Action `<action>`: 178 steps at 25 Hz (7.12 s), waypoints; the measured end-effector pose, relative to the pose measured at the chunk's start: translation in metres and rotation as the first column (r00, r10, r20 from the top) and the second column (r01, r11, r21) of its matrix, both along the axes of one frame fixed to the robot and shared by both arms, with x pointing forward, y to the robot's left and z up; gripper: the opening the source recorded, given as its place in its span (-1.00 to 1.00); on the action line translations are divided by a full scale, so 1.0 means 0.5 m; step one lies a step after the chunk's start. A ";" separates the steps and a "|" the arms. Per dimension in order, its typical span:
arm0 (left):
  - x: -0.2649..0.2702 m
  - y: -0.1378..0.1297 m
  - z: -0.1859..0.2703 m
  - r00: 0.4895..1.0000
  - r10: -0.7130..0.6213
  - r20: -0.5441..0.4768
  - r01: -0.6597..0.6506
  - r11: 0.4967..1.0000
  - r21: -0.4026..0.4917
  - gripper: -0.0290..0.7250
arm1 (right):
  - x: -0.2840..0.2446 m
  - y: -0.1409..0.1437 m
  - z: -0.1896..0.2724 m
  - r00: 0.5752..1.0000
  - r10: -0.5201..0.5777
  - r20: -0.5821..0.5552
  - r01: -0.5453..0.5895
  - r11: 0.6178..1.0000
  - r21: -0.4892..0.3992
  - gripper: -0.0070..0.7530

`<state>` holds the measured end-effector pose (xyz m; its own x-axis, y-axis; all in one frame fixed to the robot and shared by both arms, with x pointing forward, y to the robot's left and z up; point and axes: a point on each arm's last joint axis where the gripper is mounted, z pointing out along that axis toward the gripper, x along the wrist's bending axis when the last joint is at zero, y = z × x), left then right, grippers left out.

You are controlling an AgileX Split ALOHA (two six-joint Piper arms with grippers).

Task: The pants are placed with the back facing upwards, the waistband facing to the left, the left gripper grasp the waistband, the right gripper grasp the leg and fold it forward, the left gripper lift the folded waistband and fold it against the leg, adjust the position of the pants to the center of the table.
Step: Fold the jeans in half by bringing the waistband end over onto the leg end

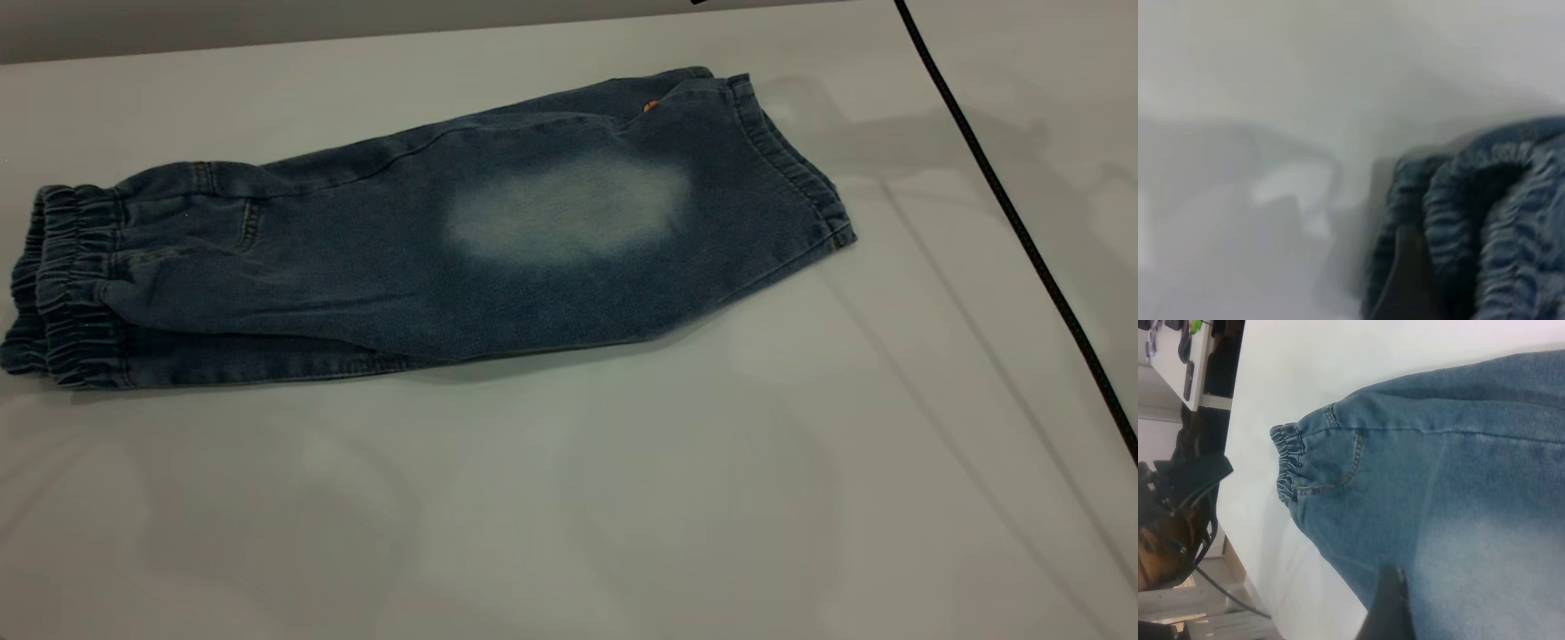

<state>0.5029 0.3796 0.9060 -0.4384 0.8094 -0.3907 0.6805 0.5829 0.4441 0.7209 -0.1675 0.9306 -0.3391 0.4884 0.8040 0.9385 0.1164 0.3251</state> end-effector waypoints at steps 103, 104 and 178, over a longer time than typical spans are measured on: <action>0.097 -0.098 0.030 0.826 -0.561 -0.059 0.551 0.825 -0.127 -0.72 | -0.109 0.306 -0.158 0.985 0.168 0.042 -0.144 0.928 -0.343 0.41; 0.096 -0.098 0.042 0.826 -0.562 -0.046 0.554 0.824 -0.115 -0.72 | -0.119 0.319 -0.172 0.983 0.184 0.029 -0.162 0.924 -0.346 0.41; 0.123 -0.376 0.158 0.601 -0.771 0.211 0.797 0.596 -0.095 -0.72 | -0.069 0.119 0.225 0.946 0.158 0.282 -0.006 0.880 -0.475 0.28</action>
